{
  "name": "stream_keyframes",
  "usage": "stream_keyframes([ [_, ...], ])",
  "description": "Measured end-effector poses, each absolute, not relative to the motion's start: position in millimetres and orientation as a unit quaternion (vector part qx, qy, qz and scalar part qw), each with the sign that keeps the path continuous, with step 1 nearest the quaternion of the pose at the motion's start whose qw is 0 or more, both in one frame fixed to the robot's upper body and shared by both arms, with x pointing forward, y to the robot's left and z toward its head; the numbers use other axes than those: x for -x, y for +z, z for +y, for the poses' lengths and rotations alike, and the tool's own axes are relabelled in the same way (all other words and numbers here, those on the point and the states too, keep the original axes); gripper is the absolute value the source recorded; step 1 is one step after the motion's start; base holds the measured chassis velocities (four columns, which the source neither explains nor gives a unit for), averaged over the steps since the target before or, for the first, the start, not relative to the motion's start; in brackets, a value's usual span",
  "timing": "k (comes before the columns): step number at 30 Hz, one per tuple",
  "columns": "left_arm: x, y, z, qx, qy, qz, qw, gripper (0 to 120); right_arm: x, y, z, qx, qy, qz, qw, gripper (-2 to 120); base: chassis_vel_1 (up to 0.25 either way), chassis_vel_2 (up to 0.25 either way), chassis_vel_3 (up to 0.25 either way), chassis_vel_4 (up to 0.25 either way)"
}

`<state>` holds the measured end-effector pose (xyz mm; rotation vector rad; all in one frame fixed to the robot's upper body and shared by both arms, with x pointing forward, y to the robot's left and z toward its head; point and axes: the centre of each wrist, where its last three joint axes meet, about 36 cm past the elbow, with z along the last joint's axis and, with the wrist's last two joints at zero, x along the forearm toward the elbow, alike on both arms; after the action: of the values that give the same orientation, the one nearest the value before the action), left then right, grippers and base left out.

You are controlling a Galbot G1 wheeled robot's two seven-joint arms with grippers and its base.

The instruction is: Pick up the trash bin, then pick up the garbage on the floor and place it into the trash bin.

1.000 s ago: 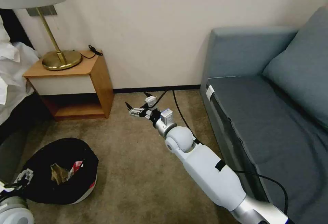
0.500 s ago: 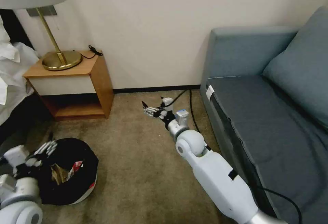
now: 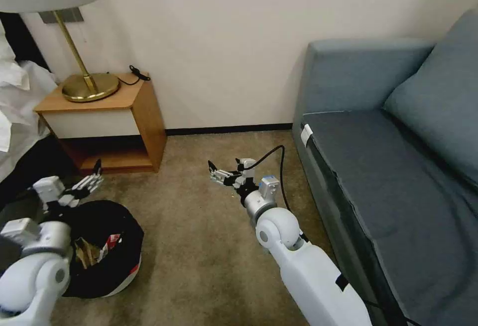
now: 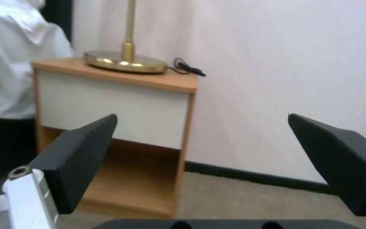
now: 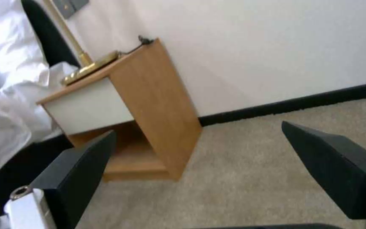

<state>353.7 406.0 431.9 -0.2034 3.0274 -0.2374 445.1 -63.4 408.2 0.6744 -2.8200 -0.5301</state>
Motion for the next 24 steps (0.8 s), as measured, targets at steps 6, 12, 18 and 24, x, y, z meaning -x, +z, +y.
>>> stream_keyframes([
  [6,-369,417,388,0.064,-0.114,0.99,0.045,100,-454,408,-72,-0.214,-0.193,-0.953,0.094,100,0.0,0.0,0.0,0.0],
  [12,-373,404,381,0.067,-0.123,0.99,0.033,100,-459,407,-79,-0.212,-0.195,-0.953,0.093,100,0.0,0.0,0.0,0.0],
  [18,-377,396,375,0.068,-0.134,0.988,0.028,100,-460,404,-80,-0.21,-0.198,-0.953,0.096,100,0.0,0.0,0.0,0.0],
  [24,-381,395,370,0.066,-0.144,0.987,0.028,100,-459,403,-77,-0.211,-0.206,-0.951,0.098,100,0.0,0.0,0.0,0.0],
])
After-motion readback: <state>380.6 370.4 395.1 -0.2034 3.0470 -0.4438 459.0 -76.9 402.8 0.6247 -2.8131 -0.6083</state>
